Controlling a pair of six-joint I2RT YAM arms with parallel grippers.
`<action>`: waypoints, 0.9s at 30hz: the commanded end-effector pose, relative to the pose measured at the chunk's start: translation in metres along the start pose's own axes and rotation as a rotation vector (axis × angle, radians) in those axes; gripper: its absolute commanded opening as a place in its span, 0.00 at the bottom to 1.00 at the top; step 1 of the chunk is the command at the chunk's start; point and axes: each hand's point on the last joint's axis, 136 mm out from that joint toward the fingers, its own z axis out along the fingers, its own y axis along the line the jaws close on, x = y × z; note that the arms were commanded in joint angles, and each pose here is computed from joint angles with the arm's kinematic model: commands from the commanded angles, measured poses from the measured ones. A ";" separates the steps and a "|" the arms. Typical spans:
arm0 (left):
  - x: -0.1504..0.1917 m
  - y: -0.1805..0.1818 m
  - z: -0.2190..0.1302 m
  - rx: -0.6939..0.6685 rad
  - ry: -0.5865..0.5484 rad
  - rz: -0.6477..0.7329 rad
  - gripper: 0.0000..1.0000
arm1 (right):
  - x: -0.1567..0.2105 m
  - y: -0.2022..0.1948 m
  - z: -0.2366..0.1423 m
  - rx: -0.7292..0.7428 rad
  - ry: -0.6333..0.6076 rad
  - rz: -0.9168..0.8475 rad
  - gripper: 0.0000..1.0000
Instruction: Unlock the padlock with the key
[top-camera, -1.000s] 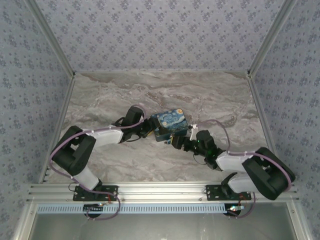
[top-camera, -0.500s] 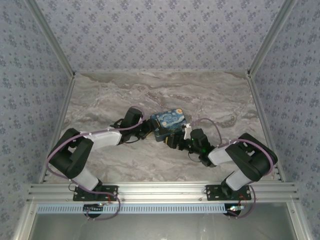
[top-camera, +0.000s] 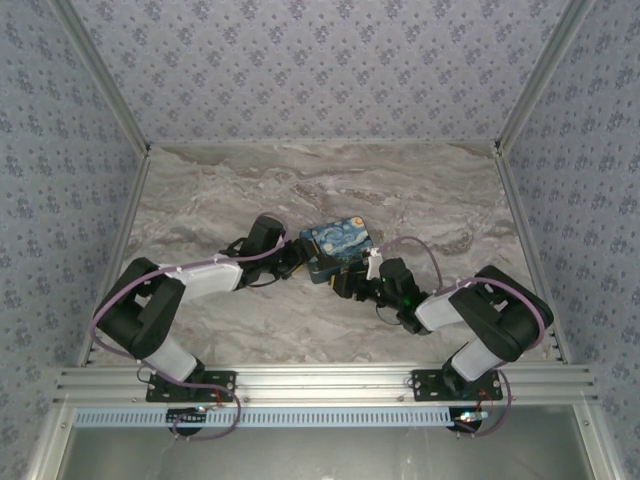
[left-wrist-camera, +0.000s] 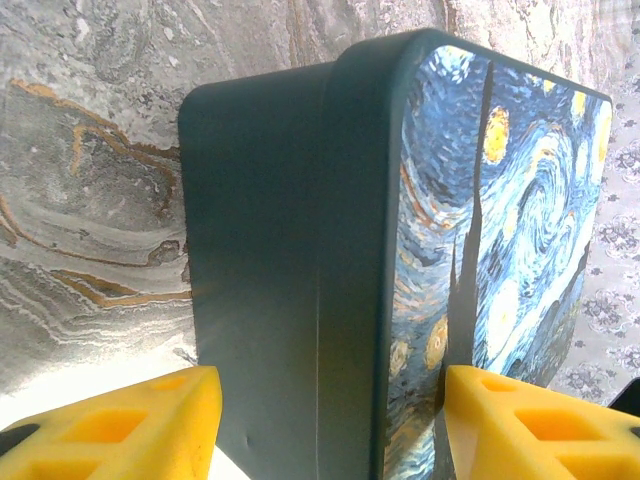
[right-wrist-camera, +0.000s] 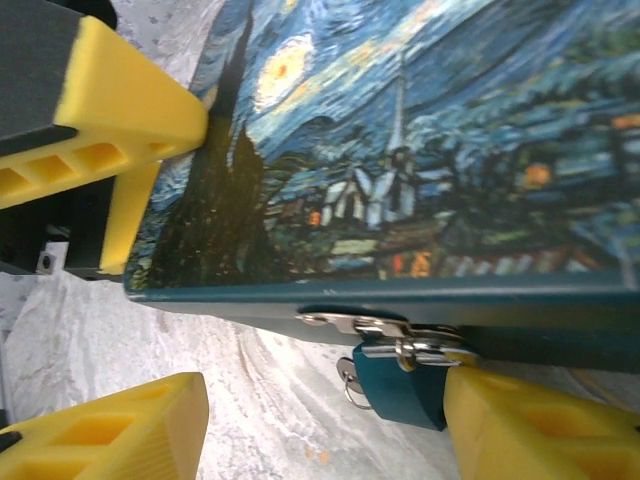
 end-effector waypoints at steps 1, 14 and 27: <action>0.007 0.017 -0.003 -0.066 0.008 -0.016 0.59 | -0.006 -0.012 -0.002 0.071 -0.018 -0.015 0.68; 0.007 0.017 -0.003 -0.066 0.009 -0.019 0.59 | -0.018 0.005 0.007 -0.017 -0.042 -0.029 0.66; 0.007 0.016 -0.003 -0.064 0.009 -0.021 0.59 | -0.020 0.011 0.007 -0.066 -0.047 -0.036 0.54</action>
